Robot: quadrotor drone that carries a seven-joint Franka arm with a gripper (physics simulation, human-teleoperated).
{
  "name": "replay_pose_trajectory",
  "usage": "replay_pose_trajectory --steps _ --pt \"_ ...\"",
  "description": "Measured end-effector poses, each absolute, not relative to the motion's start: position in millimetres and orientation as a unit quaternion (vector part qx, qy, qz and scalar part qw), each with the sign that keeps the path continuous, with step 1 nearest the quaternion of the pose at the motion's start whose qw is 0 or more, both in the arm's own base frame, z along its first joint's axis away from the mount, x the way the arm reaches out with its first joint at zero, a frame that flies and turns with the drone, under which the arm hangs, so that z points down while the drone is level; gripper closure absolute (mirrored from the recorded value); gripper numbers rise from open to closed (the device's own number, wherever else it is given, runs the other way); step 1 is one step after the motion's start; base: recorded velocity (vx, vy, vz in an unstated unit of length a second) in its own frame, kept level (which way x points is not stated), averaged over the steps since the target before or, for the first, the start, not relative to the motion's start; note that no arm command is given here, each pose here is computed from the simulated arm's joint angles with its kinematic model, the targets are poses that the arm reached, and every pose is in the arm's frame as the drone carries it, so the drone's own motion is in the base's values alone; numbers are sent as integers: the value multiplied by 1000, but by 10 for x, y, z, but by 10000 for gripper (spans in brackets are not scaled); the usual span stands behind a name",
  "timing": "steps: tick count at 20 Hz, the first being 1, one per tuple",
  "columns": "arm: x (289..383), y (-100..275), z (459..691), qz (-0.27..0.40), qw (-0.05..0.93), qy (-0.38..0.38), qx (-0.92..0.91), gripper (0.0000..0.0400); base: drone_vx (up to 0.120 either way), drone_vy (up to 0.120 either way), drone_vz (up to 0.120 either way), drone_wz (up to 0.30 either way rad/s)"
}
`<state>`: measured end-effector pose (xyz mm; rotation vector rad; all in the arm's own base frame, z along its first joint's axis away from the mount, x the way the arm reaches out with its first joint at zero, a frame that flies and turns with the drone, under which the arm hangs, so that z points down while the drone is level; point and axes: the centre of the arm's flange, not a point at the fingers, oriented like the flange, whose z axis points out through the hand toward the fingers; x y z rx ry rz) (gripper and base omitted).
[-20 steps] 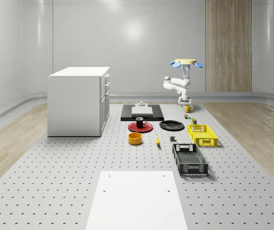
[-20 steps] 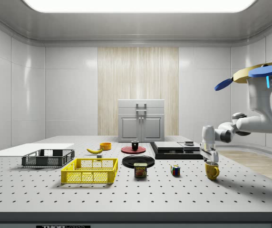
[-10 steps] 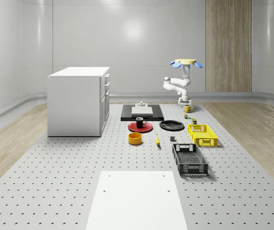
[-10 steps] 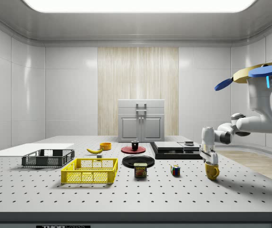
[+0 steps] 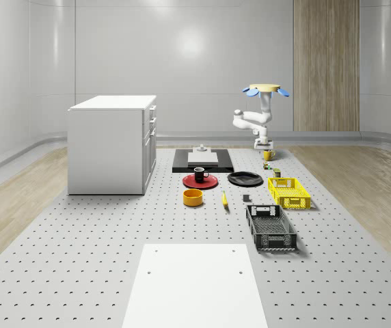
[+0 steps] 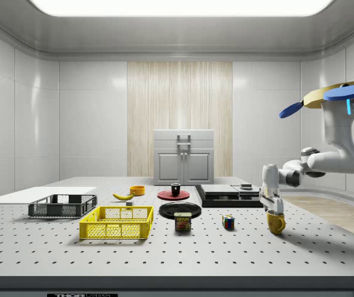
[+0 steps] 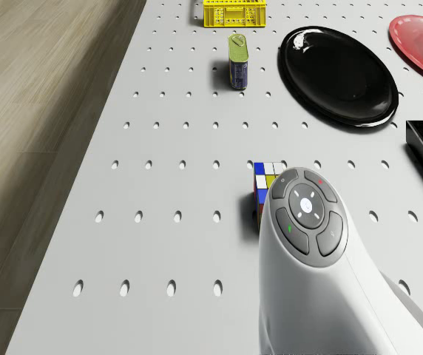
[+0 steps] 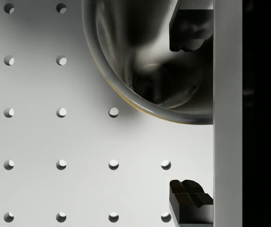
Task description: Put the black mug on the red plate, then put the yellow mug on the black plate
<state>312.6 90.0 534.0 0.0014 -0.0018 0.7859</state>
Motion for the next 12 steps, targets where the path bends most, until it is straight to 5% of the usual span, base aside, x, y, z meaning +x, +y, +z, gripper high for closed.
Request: replay_pose_trajectory --steps 2,5,12 --pt "3127 900 5328 383 924 -1 1 153 0 0 0 0" --pt "3127 900 5317 383 924 -1 1 225 0 0 0 0" --pt "3127 900 5309 383 924 -1 1 279 0 0 0 0"
